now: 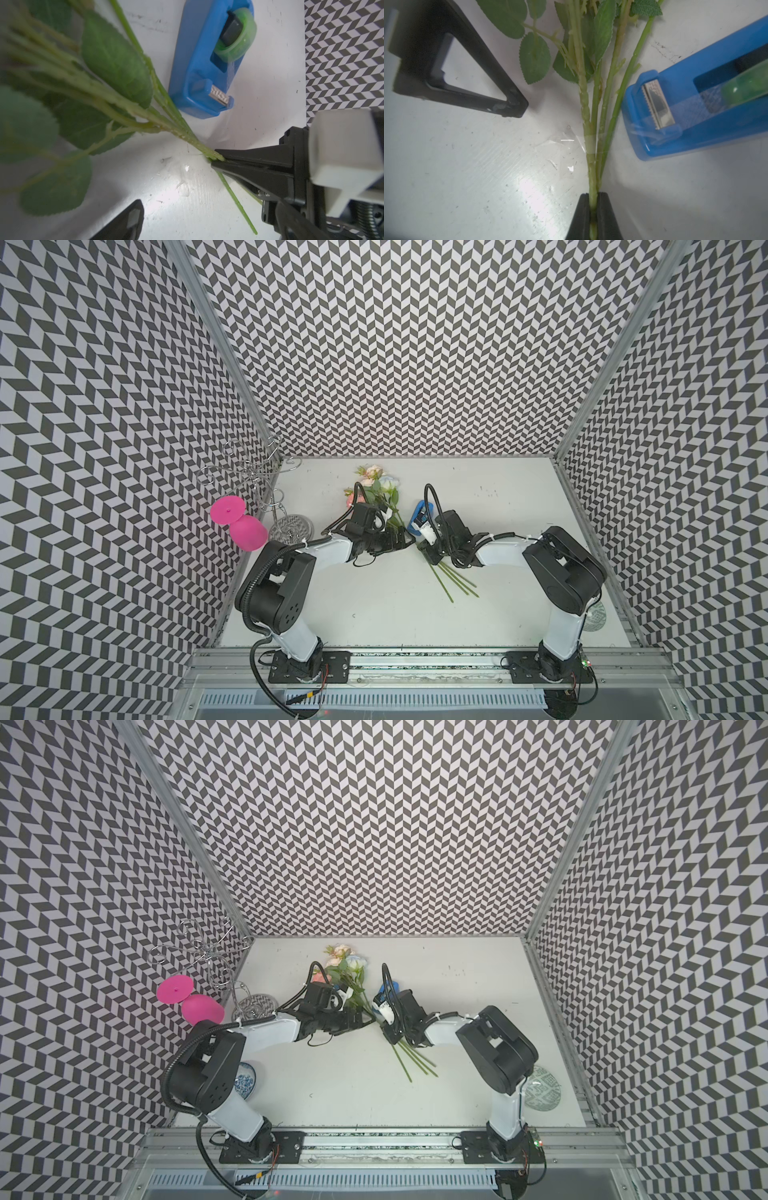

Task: Wrap bouquets with tape
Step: Stick the tape to the bouquet.

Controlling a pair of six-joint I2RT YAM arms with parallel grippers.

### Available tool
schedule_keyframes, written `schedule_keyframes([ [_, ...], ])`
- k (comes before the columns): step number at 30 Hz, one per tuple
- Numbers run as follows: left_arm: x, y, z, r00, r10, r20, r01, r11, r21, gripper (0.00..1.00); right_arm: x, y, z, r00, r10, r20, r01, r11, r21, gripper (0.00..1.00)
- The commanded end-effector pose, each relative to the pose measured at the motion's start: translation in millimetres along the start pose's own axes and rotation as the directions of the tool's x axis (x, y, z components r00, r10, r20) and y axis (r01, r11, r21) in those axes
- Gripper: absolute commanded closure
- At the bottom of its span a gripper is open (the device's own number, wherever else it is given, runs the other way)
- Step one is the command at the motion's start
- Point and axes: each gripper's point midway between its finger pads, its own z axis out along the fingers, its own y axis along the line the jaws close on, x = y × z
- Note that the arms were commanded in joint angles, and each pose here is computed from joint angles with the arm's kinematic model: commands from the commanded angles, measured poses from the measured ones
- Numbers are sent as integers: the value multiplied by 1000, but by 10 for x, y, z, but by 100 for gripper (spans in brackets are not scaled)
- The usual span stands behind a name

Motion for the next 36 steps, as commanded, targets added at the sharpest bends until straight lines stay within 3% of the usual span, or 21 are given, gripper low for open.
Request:
schedule_keyframes([
  [1,-215,-277,-4,992,-66,112,51,991,127,0,-239,40,-75,997,-10,71,12,1000,-27,100],
  [5,-205,-332,62,978,-147,150,115,973,201,0,-270,80,-116,996,-12,91,17,999,-45,100],
  [12,-173,-223,243,955,-205,214,171,971,168,3,-251,58,-102,996,-14,85,17,999,-34,100],
  [18,-246,-58,178,950,-158,269,156,987,30,12,-239,62,-106,997,-13,82,16,999,-36,100],
  [20,-235,10,175,949,-185,255,180,983,40,10,-252,56,-118,996,-17,84,20,999,-29,100],
  [22,-228,36,86,945,-192,265,187,981,44,1,-245,34,-113,997,-18,75,19,1000,-19,100],
  [27,-336,-157,-237,934,-179,309,173,984,45,1,-202,14,-80,998,-14,62,15,1000,-12,100],
  [32,-185,-469,-190,914,-355,197,325,930,172,8,-180,-9,-69,998,-14,57,14,1000,1,100],
  [36,-32,-446,40,885,-433,170,425,901,81,10,-191,-11,-73,998,-18,58,18,1000,3,100],
])
